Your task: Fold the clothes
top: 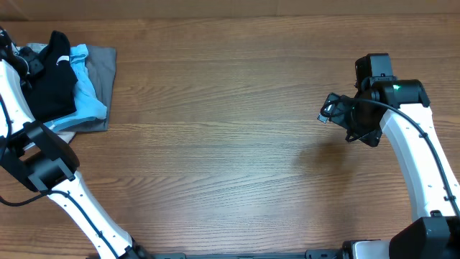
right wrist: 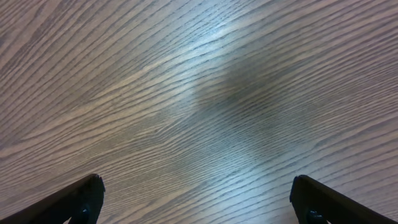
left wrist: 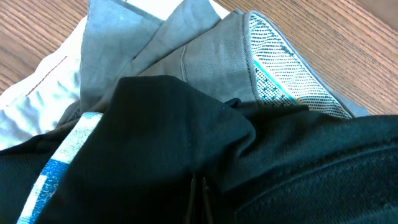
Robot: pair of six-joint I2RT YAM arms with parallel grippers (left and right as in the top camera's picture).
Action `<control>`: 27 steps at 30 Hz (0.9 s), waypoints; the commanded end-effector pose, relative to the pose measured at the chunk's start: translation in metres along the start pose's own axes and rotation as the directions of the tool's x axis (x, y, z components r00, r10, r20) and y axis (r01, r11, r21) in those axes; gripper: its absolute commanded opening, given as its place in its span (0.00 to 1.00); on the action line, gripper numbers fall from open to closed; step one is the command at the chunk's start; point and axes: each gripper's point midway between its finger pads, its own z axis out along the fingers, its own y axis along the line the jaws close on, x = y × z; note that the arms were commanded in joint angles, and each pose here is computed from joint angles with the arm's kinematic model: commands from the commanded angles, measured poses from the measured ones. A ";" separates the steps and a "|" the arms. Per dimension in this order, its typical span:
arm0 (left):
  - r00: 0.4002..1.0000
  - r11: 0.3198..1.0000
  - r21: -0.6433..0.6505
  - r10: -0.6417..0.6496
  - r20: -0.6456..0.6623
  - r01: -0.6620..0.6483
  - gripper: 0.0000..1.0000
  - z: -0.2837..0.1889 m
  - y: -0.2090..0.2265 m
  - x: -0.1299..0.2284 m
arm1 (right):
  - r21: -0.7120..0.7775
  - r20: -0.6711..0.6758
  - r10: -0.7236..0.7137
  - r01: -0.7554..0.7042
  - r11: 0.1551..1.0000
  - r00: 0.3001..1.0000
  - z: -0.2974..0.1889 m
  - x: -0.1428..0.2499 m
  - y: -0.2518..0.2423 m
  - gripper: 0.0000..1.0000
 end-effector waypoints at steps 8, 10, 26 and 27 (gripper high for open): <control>0.995 0.999 0.022 -0.040 0.091 0.038 0.09 -0.060 -0.007 -0.028 | -0.008 0.011 -0.004 0.004 1.000 1.000 0.000 -0.003 0.001 1.00; 0.989 0.998 0.062 -0.037 0.146 0.028 0.08 -0.093 -0.016 -0.042 | -0.008 0.011 -0.004 0.004 1.000 1.000 0.000 -0.003 0.001 1.00; 0.996 0.982 0.184 -0.024 -0.086 0.039 0.04 -0.136 -0.047 0.017 | -0.027 0.044 -0.005 0.006 1.000 0.999 0.000 -0.011 0.006 1.00; 0.994 0.982 0.182 -0.022 -0.112 0.043 0.04 -0.128 -0.048 0.022 | -0.028 0.047 -0.005 0.007 1.000 0.999 0.000 -0.012 0.006 1.00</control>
